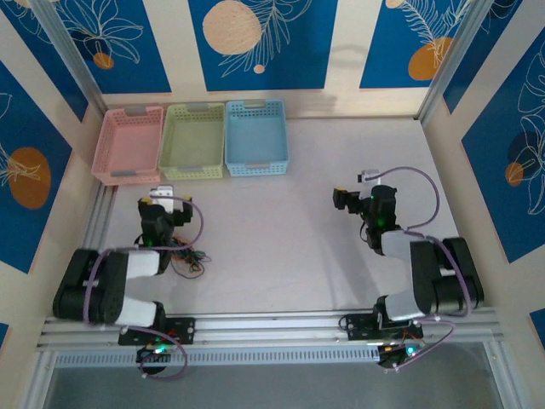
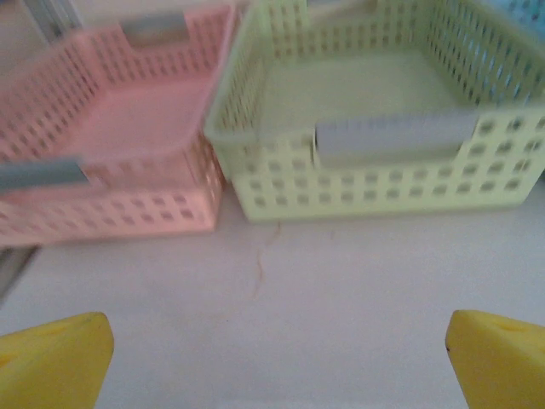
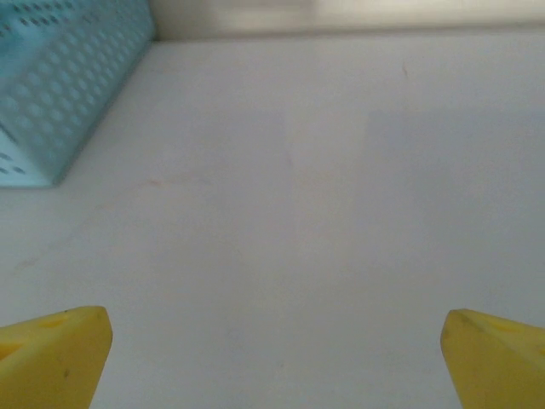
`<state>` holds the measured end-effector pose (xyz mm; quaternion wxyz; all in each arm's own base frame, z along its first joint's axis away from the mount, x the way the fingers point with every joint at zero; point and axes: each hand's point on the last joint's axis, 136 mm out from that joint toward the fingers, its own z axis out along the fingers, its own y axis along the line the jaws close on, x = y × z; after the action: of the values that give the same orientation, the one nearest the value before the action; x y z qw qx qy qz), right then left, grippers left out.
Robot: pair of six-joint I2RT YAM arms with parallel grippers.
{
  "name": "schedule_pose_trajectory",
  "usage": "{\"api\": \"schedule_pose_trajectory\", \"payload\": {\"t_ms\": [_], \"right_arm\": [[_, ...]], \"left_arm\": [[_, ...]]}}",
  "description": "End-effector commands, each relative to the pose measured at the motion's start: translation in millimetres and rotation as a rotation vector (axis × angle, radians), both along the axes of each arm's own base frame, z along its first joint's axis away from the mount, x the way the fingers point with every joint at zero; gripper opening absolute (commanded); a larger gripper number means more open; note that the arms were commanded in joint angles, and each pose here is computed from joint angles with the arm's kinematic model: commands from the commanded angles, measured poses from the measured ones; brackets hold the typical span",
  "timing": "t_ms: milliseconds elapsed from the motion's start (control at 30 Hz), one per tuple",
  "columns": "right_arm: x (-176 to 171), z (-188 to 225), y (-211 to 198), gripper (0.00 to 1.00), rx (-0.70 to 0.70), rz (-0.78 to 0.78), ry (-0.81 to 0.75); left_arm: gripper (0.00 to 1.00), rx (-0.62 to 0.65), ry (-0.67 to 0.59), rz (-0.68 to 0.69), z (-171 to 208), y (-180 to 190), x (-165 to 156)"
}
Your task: Untangle the cables
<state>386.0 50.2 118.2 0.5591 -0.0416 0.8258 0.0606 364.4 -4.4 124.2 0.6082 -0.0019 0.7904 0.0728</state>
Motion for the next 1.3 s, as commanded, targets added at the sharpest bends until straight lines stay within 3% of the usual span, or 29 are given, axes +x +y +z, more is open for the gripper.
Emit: {"api": "schedule_pose_trajectory", "payload": {"t_ms": [0,100,300,400,633,933,1267], "right_arm": [[-5,42,9,0.99,-0.086,-0.010,-0.101],[-18,64,33,0.99,-0.058,0.067,-0.147],[-38,95,59,0.99,0.264,0.206,-0.153],[-46,103,80,0.99,0.266,0.308,-0.208],[-41,82,126,0.99,0.163,0.462,-0.096],[-41,76,154,0.96,0.075,0.539,-0.079],[-34,72,163,0.94,0.069,0.567,-0.049]], "left_arm": [[1.00,-0.054,-0.097,0.086,52,7,-9],[1.00,-0.173,-0.039,0.117,74,9,-15],[1.00,-0.346,0.030,-0.016,112,-18,-2],[1.00,-0.388,0.094,-0.023,120,-20,10],[0.98,-0.508,0.242,0.020,124,5,62],[0.85,-0.550,0.541,0.033,72,32,165],[0.81,-0.471,0.679,0.125,17,68,223]]}}
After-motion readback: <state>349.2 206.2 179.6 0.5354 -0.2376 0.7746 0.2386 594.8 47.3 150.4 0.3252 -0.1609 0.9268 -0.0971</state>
